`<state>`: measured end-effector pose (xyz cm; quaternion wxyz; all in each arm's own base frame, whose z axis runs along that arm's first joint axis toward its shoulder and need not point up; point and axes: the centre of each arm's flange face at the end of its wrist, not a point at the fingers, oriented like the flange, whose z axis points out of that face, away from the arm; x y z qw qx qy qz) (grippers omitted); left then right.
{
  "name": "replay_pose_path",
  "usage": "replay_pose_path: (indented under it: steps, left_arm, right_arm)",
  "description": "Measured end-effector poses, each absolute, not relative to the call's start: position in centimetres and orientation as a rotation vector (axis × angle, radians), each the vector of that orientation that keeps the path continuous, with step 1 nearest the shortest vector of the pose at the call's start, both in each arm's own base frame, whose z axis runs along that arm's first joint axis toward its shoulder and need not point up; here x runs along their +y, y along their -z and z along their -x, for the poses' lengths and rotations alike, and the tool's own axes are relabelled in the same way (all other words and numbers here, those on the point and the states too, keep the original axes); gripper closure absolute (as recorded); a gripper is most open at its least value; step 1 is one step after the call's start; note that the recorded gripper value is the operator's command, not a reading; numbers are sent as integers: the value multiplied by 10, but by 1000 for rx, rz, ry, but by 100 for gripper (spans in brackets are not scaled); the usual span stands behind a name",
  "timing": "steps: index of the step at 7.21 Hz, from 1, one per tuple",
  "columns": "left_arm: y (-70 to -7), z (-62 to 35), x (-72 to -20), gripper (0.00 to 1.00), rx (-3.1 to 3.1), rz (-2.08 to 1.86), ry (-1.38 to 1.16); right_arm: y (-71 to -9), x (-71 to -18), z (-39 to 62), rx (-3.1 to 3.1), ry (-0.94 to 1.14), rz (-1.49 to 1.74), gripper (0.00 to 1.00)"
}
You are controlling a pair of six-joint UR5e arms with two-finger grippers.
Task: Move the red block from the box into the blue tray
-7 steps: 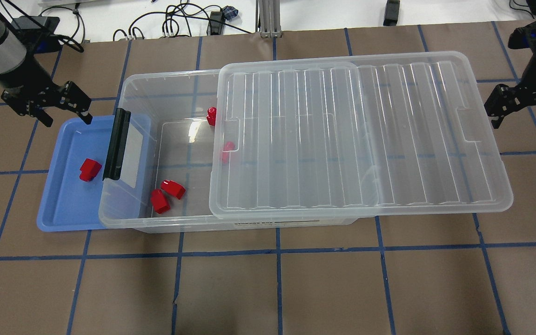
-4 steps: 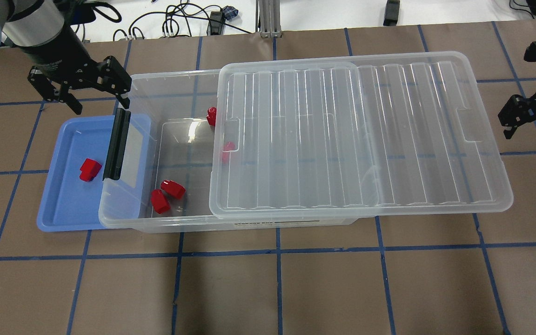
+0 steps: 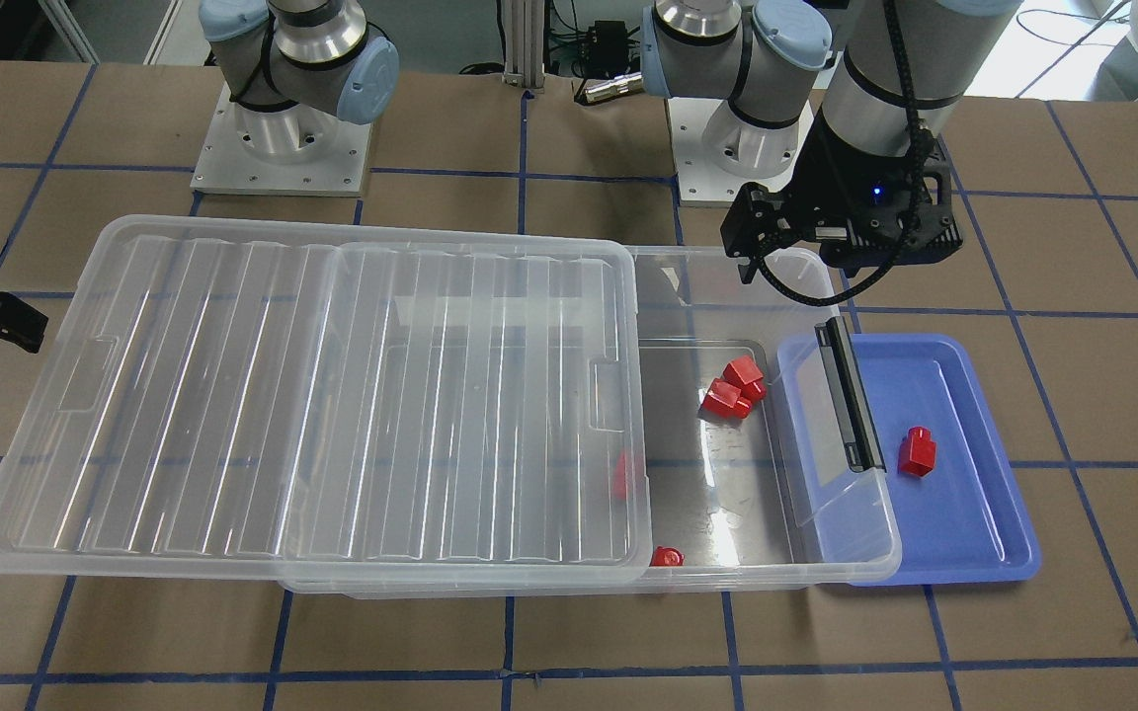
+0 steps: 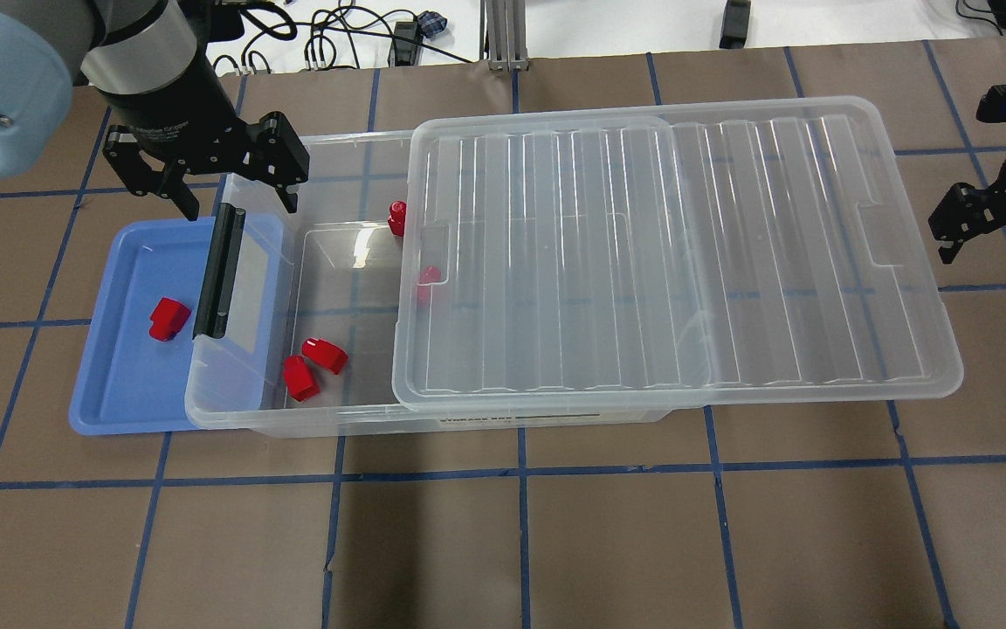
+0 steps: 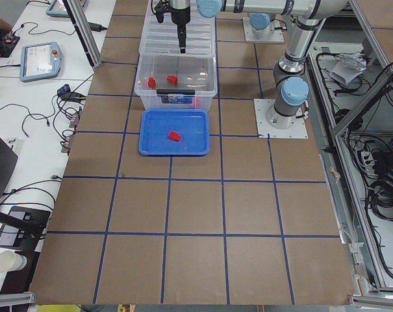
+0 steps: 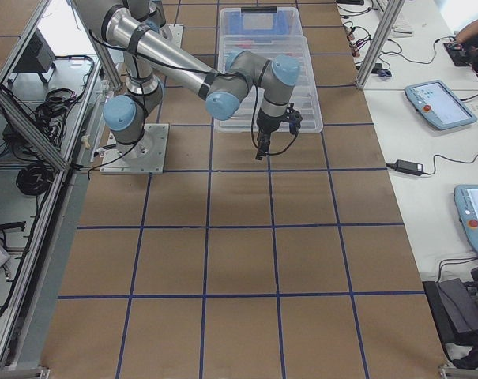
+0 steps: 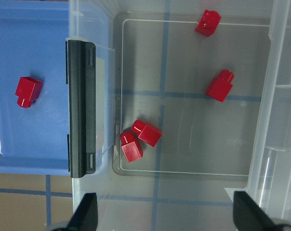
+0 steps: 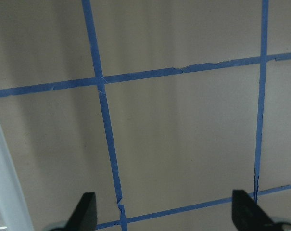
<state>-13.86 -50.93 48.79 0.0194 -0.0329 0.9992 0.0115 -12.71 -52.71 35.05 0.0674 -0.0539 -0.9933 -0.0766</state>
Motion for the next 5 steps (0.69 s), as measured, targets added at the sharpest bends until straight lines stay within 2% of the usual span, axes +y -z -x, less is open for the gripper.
replay_pose_path:
  steps: [5]
  left_arm:
    - [-491,141,-507,0,3100,83,-23]
  right_arm:
    - [-349,-534,97,-3038,205,194,0]
